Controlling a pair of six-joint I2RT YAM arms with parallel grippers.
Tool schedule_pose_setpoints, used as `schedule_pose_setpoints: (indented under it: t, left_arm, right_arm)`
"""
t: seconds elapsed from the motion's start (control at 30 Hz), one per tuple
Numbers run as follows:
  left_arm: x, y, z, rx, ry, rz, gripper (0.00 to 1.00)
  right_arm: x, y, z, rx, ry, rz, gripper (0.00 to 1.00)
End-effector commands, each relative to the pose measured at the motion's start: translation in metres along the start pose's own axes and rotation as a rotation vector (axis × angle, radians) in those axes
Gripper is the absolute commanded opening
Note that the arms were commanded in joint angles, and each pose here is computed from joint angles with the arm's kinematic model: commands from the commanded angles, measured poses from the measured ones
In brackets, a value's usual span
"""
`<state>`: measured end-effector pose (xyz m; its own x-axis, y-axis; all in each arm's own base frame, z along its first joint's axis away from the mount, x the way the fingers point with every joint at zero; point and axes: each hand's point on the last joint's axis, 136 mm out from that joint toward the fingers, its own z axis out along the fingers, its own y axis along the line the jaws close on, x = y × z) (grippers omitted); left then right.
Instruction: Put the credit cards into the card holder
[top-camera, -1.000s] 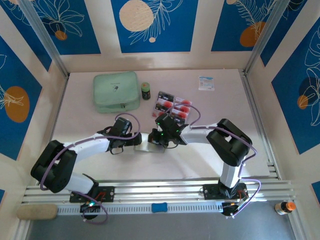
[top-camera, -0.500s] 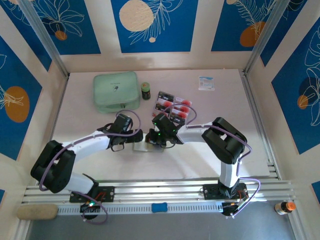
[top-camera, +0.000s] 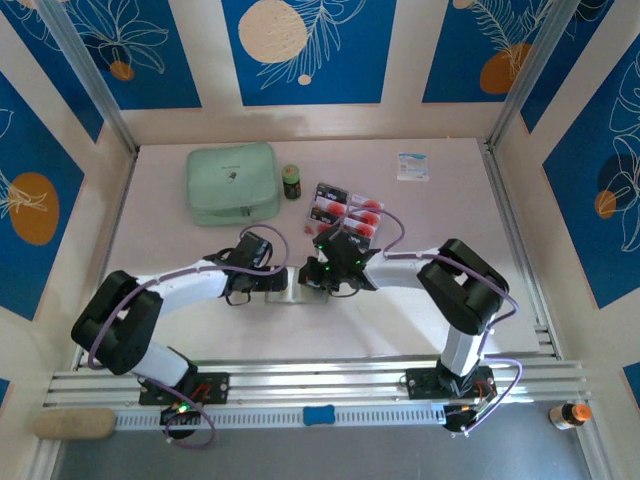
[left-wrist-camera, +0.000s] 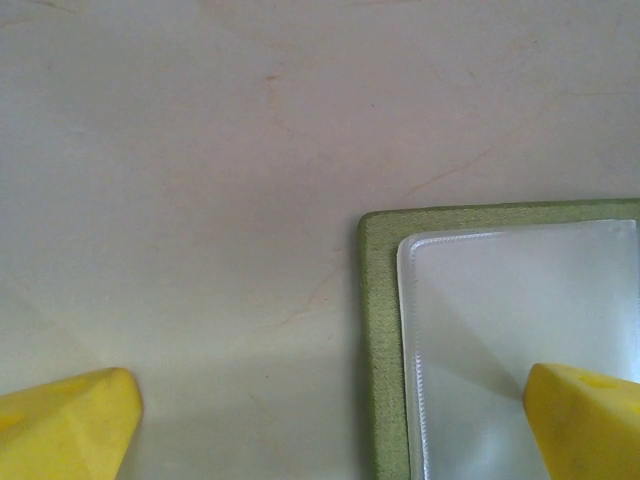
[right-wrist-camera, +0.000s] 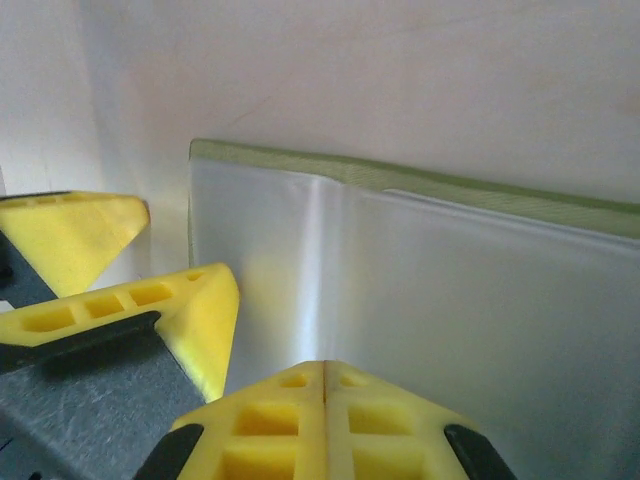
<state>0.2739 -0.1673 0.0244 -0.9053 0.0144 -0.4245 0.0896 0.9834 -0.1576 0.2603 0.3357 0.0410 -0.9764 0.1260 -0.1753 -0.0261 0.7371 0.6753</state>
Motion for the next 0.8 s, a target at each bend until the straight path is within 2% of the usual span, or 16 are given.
schedule_pose_setpoints:
  t: [0.0, 0.23, 0.4, 0.57, 0.7, 0.77]
  left_arm:
    - [0.013, 0.015, 0.004, -0.073, 0.043, 0.035, 1.00]
    - [0.011, 0.016, 0.001, -0.078, 0.024, 0.036, 1.00]
    - [0.009, 0.018, -0.002, -0.084, 0.007, 0.036, 1.00]
    - [0.011, 0.019, 0.000, -0.088, 0.012, 0.038, 1.00]
    - [0.012, 0.018, 0.002, -0.079, 0.018, 0.034, 1.00]
    - [0.011, 0.016, 0.002, -0.073, 0.018, 0.033, 1.00]
  right_arm:
    - [0.001, -0.024, -0.011, 0.053, -0.016, 0.015, 0.00]
    - [0.016, -0.069, -0.016, 0.138, -0.015, 0.079, 0.00]
    - [0.023, -0.077, -0.023, 0.150, -0.018, 0.091, 0.00]
    - [0.020, -0.070, -0.033, 0.136, -0.034, 0.082, 0.00]
    - [0.006, -0.046, -0.046, 0.078, -0.039, 0.028, 0.00]
    - [-0.007, -0.028, -0.059, 0.036, -0.057, -0.022, 0.06]
